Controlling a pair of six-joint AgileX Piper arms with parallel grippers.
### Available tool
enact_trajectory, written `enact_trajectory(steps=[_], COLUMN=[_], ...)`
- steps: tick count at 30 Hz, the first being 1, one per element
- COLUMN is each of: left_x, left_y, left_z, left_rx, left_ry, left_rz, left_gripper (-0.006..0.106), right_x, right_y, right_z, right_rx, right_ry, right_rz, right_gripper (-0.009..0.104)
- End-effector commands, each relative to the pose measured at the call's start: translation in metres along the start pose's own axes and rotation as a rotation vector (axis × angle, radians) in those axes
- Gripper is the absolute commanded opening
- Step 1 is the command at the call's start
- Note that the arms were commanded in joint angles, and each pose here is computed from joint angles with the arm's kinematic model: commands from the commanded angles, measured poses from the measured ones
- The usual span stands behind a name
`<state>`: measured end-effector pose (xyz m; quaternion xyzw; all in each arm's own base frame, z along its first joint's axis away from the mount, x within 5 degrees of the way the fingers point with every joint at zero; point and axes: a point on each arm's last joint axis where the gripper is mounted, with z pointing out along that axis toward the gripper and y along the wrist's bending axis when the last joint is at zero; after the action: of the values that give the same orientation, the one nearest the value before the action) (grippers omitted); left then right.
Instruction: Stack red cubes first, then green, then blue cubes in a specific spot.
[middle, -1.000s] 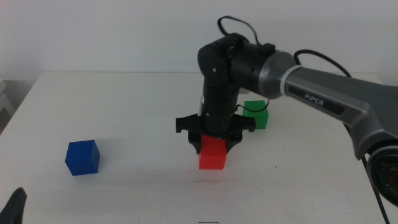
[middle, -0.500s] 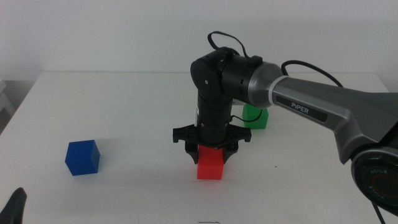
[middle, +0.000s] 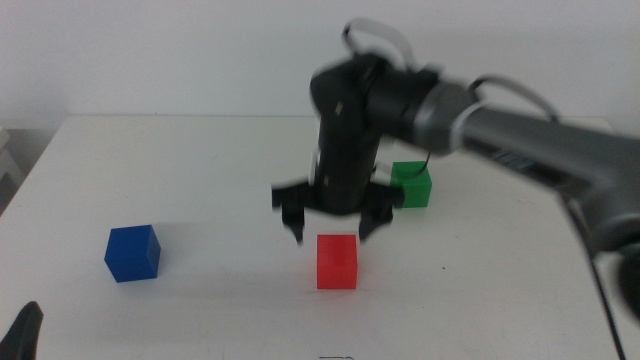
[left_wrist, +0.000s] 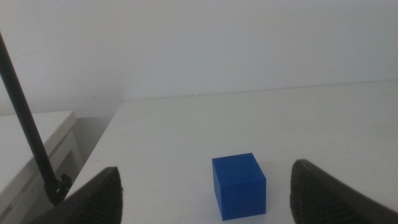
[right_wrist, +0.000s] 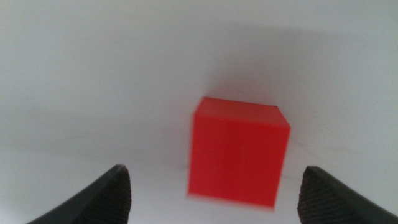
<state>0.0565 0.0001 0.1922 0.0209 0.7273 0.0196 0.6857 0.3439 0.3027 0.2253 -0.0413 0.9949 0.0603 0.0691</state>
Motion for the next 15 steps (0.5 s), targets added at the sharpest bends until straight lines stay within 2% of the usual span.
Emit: enact_trajectory(steps=[1, 4, 7, 12, 15], left_x=[-0.010, -0.010, -0.010, -0.010, -0.010], left_y=[0.000, 0.000, 0.000, 0.000, 0.000], left_z=[-0.002, -0.002, -0.002, -0.002, -0.002], left_rx=[0.002, 0.002, 0.002, 0.002, 0.002], left_ry=[-0.109, -0.109, -0.109, -0.109, -0.109], left_rz=[-0.009, -0.009, -0.009, -0.009, -0.009], left_gripper=[0.091, 0.091, 0.091, 0.091, 0.091], right_x=[0.011, 0.017, 0.013, -0.018, -0.037], right_y=[-0.008, -0.022, -0.045, -0.095, -0.113], right_z=[-0.090, -0.137, -0.163, -0.170, -0.160], right_rx=[-0.060, -0.082, -0.067, -0.019, 0.003], right_ry=[-0.125, -0.232, -0.312, -0.398, -0.438], right_rz=[-0.050, -0.086, -0.083, -0.024, -0.043], right_gripper=[0.075, 0.075, 0.075, 0.075, 0.074])
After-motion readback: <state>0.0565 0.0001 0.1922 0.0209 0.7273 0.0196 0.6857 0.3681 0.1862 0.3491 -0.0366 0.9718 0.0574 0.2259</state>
